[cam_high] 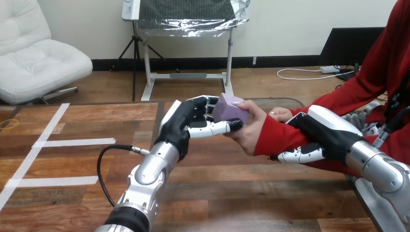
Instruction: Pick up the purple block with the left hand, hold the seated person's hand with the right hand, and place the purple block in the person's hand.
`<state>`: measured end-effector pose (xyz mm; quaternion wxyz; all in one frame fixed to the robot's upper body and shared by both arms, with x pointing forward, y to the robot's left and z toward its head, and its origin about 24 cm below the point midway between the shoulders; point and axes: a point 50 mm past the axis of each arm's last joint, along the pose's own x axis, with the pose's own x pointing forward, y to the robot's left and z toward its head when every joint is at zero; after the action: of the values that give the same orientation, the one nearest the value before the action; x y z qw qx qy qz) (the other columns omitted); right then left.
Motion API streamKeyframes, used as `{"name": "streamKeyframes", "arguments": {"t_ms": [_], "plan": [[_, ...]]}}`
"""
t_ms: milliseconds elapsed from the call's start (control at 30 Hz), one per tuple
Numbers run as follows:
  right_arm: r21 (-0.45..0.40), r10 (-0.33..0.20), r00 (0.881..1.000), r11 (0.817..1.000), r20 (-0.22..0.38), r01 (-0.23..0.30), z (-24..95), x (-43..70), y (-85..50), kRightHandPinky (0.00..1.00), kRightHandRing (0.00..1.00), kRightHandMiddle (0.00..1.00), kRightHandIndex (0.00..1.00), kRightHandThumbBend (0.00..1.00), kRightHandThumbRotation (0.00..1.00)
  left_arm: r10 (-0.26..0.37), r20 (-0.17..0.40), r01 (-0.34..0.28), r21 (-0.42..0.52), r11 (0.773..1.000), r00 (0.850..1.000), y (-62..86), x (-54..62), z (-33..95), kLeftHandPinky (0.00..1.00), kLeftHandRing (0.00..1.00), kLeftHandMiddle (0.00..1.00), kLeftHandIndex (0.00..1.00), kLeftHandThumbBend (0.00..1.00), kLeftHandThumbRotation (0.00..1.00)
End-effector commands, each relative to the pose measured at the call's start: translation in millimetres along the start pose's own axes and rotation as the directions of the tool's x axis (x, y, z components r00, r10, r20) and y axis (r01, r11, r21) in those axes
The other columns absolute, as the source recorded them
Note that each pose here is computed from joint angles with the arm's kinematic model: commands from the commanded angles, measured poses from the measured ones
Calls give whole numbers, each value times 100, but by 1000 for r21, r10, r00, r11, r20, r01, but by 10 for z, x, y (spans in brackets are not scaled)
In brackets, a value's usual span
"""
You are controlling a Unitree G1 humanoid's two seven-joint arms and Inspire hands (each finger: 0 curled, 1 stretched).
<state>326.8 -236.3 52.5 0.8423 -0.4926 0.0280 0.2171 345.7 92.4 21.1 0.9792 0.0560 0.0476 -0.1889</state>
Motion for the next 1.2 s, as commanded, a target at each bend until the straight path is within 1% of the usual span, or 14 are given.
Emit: {"name": "streamKeyframes", "arguments": {"t_ms": [0, 167, 233, 433, 533, 700, 933, 1167], "plan": [[40, -32, 992, 999, 119, 27, 303, 128, -87, 40, 46, 50, 54, 69, 55, -23, 87, 20, 37, 999, 996, 9, 34, 181, 82, 88, 87, 91, 95, 71], [27, -8, 993, 1000, 114, 5, 301, 116, -93, 52, 58, 62, 64, 77, 65, -22, 95, 17, 51, 999, 995, 47, 3, 178, 86, 90, 90, 93, 98, 82], [21, -2, 994, 1000, 113, 0, 302, 111, -96, 58, 64, 67, 70, 82, 70, -21, 98, 16, 55, 998, 995, 57, -7, 179, 88, 92, 92, 94, 99, 88], [-6, 21, 994, 1000, 111, -20, 297, 97, -97, 65, 72, 75, 78, 90, 79, -14, 119, 6, 66, 998, 993, 86, -44, 187, 90, 92, 93, 95, 100, 96], [-9, 37, 994, 999, 107, -37, 294, 93, -96, 68, 76, 79, 82, 95, 85, -12, 128, 4, 63, 998, 992, 100, -60, 190, 90, 93, 93, 95, 100, 99], [-5, 65, 992, 998, 105, -65, 288, 89, -92, 71, 80, 82, 85, 98, 89, -7, 141, 0, 52, 999, 990, 119, -84, 188, 91, 93, 93, 95, 100, 100], [-1, 108, 989, 994, 102, -108, 281, 84, -83, 73, 84, 85, 88, 100, 92, 6, 158, -15, 54, 998, 987, 121, -110, 177, 92, 93, 92, 94, 100, 100], [23, 147, 984, 988, 97, -150, 272, 82, -77, 75, 87, 87, 89, 100, 93, 14, 170, -25, 62, 998, 985, 124, -137, 158, 94, 93, 91, 94, 100, 100]]}}
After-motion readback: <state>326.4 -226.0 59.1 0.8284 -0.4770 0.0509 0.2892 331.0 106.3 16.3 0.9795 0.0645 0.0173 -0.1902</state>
